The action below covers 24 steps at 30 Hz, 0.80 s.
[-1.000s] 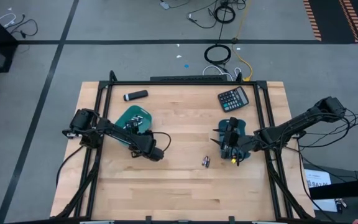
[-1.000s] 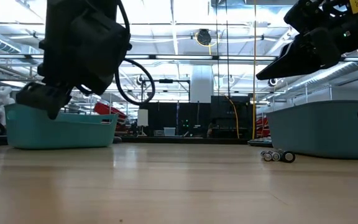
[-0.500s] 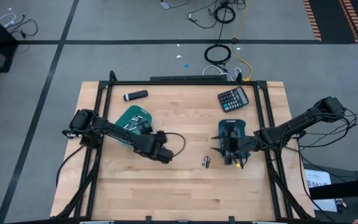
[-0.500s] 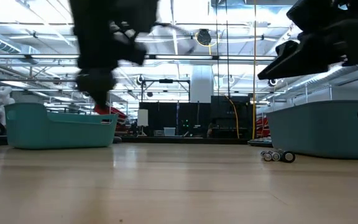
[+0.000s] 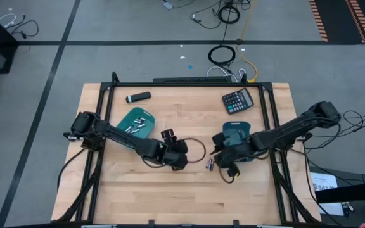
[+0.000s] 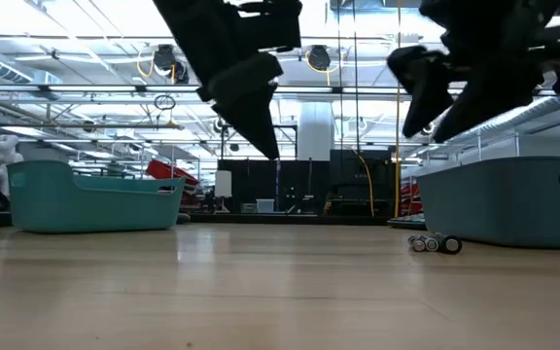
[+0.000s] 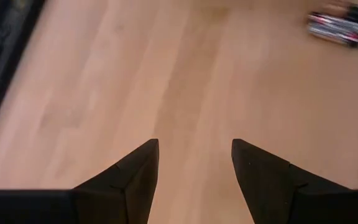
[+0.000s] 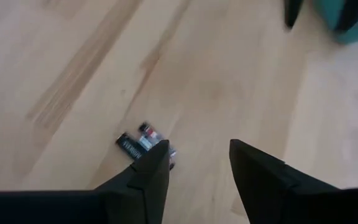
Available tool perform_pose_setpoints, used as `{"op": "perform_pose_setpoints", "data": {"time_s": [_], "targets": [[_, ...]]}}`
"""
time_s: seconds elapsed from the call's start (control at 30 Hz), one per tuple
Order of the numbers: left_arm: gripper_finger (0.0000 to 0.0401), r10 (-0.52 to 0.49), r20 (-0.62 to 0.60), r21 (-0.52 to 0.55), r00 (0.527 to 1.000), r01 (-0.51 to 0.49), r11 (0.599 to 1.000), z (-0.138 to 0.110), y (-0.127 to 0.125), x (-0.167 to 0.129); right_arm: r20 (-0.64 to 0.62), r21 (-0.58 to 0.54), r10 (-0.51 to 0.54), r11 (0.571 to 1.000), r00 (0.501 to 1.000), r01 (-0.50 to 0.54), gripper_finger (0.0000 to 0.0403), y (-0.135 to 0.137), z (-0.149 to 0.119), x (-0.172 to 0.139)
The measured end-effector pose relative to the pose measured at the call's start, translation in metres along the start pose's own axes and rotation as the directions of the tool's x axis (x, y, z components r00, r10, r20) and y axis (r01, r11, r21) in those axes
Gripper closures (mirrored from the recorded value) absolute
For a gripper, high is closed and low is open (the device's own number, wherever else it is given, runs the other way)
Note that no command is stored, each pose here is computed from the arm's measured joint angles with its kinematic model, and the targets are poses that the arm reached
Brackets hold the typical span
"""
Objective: Sort batteries
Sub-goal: Put the silver battery into the green bin
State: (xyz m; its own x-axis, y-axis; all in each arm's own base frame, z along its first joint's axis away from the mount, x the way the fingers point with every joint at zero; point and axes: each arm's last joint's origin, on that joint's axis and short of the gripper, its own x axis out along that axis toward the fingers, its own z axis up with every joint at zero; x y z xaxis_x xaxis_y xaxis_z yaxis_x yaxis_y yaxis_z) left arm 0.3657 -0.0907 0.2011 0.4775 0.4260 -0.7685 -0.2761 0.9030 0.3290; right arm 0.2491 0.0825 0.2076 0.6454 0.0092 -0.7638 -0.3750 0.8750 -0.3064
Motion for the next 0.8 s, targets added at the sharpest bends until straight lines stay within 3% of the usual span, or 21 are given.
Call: {"op": "perform_pose_setpoints", "data": {"time_s": [0.13,0.27,0.57,0.8], "targets": [[0.0187,-0.055,0.019,0.024,0.998,0.055,0.998,-0.005,-0.011,-0.002,-0.094,-0.073,0.083,0.993,0.992,-0.09,0.024,-0.001,0.006,0.019],[0.0187,-0.119,0.034,0.03,0.992,0.118,0.993,-0.006,-0.021,-0.007,-0.183,-0.063,0.166,0.982,0.969,-0.18,0.0247,-0.003,0.013,0.044],[0.0187,-0.15,0.042,0.041,0.988,0.148,0.988,-0.015,-0.039,-0.021,-0.298,-0.141,0.188,0.961,0.936,-0.238,0.0268,-0.004,0.03,0.075],[0.0187,-0.127,0.074,0.036,0.989,0.125,0.992,-0.02,-0.049,-0.03,-0.371,-0.178,0.22,0.937,0.902,-0.302,0.0269,0.0,0.026,0.093]]}}
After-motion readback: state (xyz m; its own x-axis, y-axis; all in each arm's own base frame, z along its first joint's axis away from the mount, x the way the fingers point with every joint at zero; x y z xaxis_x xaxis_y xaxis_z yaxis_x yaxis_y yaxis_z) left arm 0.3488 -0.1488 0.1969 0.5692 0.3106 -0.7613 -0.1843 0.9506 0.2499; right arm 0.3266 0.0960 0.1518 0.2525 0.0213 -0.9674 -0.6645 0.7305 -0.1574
